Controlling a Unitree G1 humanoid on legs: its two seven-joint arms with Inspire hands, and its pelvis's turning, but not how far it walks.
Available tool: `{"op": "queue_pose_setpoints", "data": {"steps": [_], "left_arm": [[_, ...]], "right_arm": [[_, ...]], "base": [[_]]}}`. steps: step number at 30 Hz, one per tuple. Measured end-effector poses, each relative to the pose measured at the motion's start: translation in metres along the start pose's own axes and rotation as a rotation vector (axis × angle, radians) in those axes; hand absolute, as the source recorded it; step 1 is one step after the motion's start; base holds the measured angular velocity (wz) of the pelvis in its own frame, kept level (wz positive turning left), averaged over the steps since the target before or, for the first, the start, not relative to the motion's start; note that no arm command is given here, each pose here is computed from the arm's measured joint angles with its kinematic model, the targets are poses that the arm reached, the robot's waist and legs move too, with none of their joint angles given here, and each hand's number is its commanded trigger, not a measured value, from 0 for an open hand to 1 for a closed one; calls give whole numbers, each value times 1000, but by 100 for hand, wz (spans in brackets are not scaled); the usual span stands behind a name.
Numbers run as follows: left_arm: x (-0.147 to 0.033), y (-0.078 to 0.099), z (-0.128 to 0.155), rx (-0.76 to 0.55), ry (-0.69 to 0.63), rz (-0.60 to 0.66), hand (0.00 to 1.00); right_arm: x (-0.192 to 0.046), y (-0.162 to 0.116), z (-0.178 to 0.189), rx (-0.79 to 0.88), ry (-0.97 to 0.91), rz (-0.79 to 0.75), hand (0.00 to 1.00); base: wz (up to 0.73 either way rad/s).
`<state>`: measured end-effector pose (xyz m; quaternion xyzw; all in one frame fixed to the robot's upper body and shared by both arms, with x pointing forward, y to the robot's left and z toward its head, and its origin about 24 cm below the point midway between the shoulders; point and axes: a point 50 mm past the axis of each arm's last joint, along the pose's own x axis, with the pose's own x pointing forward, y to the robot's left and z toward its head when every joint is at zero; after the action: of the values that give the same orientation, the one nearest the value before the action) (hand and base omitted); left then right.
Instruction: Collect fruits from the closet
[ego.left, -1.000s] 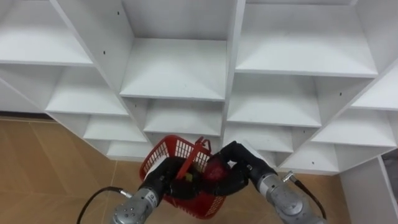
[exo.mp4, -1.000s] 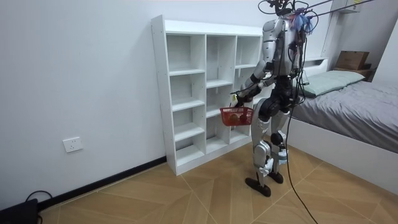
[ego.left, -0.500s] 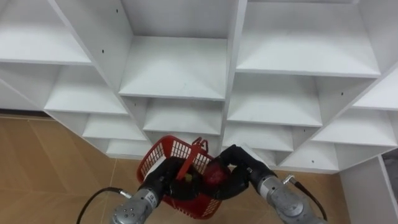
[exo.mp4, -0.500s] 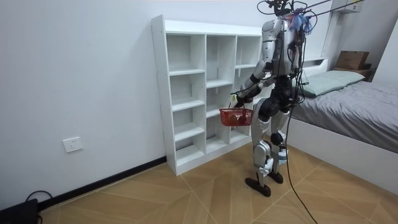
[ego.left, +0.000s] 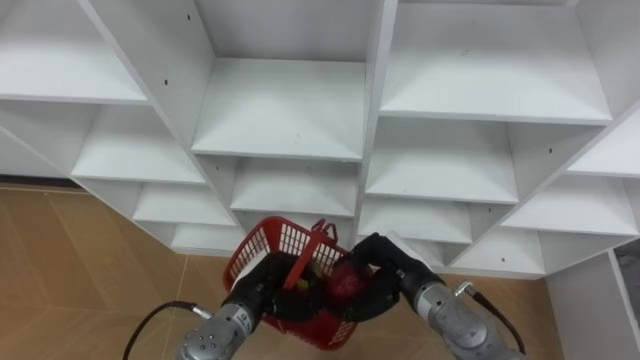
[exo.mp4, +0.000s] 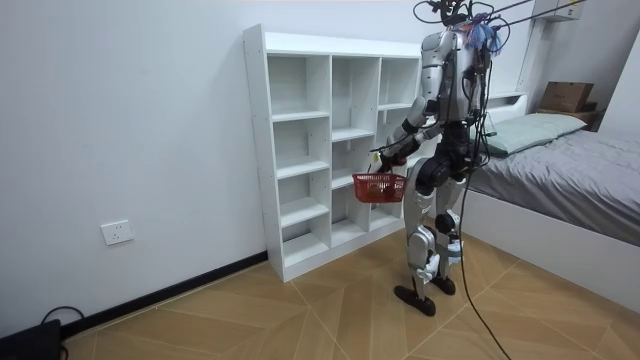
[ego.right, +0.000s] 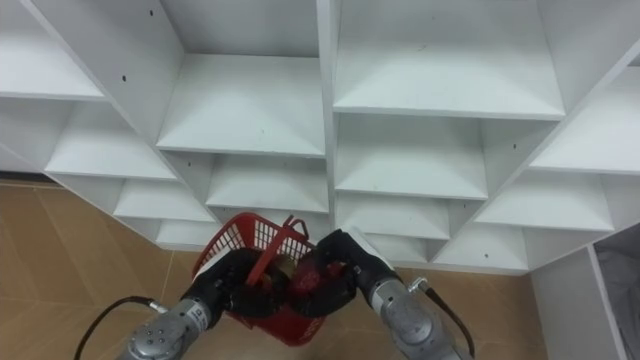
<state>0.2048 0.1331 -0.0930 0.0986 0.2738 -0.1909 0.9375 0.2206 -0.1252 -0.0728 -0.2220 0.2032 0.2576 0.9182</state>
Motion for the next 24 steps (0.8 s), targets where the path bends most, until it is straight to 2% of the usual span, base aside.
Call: {"op": "queue_pose_setpoints", "data": {"steps": [18, 24], "left_arm": [[-1, 10, 5, 22, -18, 28, 100], [1, -5, 9, 34, -36, -54, 100]], "right_arm": [[-2, 6, -3, -34, 13, 63, 0], [0, 11, -1, -26, 5, 82, 0]], "base": [[0], [0]]}}
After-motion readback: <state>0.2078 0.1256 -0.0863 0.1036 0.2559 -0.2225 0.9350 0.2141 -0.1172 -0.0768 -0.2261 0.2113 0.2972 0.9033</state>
